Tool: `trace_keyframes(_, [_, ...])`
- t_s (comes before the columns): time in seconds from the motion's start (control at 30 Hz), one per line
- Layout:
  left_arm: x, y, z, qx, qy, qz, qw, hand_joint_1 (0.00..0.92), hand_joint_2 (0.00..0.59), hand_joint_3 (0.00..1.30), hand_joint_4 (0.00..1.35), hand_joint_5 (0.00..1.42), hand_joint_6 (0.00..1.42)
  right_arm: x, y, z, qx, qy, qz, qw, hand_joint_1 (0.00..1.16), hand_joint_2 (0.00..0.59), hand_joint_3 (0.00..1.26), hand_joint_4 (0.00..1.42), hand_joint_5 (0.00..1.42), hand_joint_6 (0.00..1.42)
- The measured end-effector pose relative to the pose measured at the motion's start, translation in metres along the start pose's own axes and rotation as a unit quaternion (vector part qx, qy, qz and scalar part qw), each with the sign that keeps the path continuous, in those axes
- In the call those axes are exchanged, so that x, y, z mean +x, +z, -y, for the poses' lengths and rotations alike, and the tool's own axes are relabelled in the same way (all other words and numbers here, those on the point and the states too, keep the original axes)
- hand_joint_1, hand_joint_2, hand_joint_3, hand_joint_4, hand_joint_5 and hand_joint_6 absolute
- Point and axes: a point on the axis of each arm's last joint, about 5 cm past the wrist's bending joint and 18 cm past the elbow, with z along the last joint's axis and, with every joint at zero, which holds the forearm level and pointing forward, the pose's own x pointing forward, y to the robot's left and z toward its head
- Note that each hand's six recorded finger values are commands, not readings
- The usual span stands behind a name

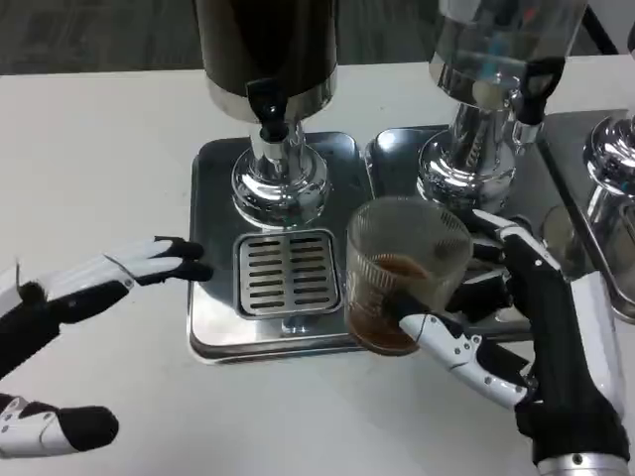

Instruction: Grasp the cup under the faucet to collect the drink, then remove the cup.

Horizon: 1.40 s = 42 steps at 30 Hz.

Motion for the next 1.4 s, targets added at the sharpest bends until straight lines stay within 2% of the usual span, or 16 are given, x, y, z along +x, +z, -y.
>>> trace_keyframes(0.17, [-0.0015, 0.0025, -0.0031, 0.019, 0.005, 0.008, 0.9998, 0.0, 0.118, 0.21, 0.08, 0.08, 0.23, -0.0011, 0.0023, 0.0016, 0.002, -0.003, 0.006, 1.0, 0.65, 0.262, 0.55, 0.66, 0.74, 0.76])
trace_keyframes(0.4, [-0.004, 0.0036, -0.0027, 0.021, 0.005, 0.006, 0.9998, 0.0, 0.118, 0.21, 0.08, 0.08, 0.23, -0.0041, 0.0017, 0.0021, 0.002, -0.002, 0.0, 1.0, 0.66, 0.266, 0.55, 0.66, 0.74, 0.76])
trace_keyframes(0.73, [-0.0076, 0.0062, -0.0009, 0.021, 0.002, 0.004, 0.9998, 0.0, 0.112, 0.2, 0.04, 0.05, 0.21, -0.0051, 0.0038, 0.0043, 0.003, -0.001, 0.004, 1.0, 0.67, 0.268, 0.56, 0.68, 0.75, 0.78])
trace_keyframes(1.4, [-0.008, 0.0088, -0.0016, 0.032, -0.004, 0.013, 0.9994, 0.0, 0.111, 0.17, 0.0, 0.02, 0.19, -0.0069, 0.0036, 0.0067, 0.001, -0.004, 0.001, 1.0, 0.67, 0.266, 0.56, 0.68, 0.76, 0.8])
